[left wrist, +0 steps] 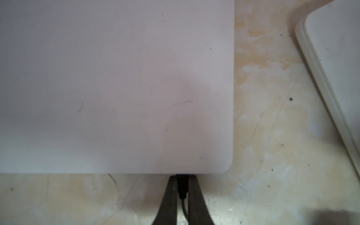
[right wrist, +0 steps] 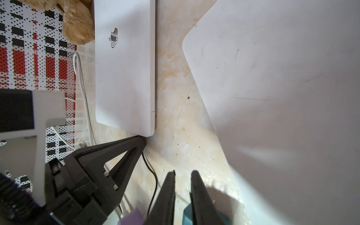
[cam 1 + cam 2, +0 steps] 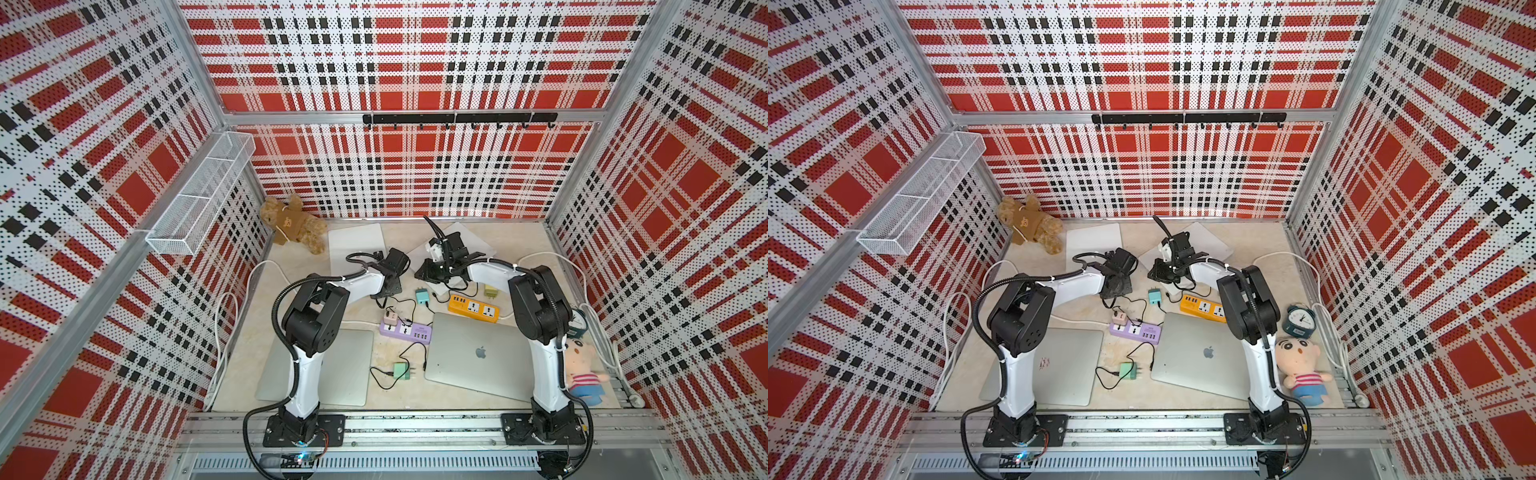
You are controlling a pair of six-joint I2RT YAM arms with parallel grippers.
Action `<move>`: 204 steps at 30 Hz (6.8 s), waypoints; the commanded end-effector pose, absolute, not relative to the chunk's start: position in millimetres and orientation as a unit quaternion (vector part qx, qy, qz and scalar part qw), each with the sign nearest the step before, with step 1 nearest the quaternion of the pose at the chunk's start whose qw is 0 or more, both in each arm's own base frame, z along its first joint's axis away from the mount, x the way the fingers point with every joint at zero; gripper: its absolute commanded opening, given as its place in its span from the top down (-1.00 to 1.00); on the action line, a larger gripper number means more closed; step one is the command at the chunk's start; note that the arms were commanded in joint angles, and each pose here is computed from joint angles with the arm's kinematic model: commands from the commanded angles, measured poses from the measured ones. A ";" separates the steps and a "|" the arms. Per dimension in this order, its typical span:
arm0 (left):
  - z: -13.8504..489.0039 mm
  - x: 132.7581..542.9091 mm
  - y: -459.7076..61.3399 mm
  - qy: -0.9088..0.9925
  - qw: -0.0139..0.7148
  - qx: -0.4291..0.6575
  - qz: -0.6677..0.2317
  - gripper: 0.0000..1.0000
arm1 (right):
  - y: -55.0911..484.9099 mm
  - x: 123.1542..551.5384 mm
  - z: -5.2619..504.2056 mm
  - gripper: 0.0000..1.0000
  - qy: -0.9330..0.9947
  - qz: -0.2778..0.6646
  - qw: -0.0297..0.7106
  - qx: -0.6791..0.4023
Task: Unplug the laptop charger
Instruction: Remove the charging cable from the laptop, then place the charging cable at the center of the board, then remove the plug from the socket.
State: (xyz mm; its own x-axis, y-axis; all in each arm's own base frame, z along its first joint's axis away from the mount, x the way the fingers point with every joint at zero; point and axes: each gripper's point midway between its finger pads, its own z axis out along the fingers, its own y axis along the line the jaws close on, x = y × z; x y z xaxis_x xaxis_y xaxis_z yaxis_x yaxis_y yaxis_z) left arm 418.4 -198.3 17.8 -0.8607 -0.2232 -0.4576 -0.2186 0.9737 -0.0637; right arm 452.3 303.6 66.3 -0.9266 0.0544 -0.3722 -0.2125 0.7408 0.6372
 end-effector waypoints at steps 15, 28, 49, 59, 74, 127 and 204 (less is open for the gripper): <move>-1.1 372.5 -193.9 0.985 0.153 -0.082 0.019 1.00 | 299.7 455.3 88.4 0.63 0.906 0.362 0.212 -0.055; 4.7 379.5 -212.9 0.981 0.162 -0.097 -0.046 1.00 | 299.2 456.9 92.0 0.63 0.907 0.358 0.213 -0.056; 71.0 407.5 -228.6 0.956 0.248 -0.093 -0.123 0.04 | 268.4 437.9 129.1 0.59 0.920 0.292 0.254 -0.060; 136.0 392.1 -202.1 0.930 0.327 -0.058 -0.155 -0.08 | 261.1 398.0 146.1 0.52 0.922 0.272 0.273 -0.035; 156.9 319.6 -175.7 0.927 0.334 0.004 -0.169 -0.20 | 271.2 325.5 151.3 0.59 0.898 0.358 0.256 0.003; 85.3 292.2 -231.2 0.939 0.305 0.111 -0.112 -0.21 | 264.3 278.7 106.3 0.62 0.895 0.392 0.212 0.017; 107.9 296.0 -220.0 0.937 0.319 0.057 -0.132 0.54 | 289.5 243.9 24.0 1.00 0.915 0.382 0.123 0.032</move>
State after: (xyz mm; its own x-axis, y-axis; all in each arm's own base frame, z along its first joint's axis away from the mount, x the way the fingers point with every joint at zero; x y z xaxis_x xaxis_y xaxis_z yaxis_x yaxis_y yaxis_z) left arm 288.8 -213.5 87.9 -0.8133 0.0515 -0.5795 0.1863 0.9667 -0.1756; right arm 252.0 300.4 49.3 -0.9560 0.1570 -0.2478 -0.0921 0.6415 0.7615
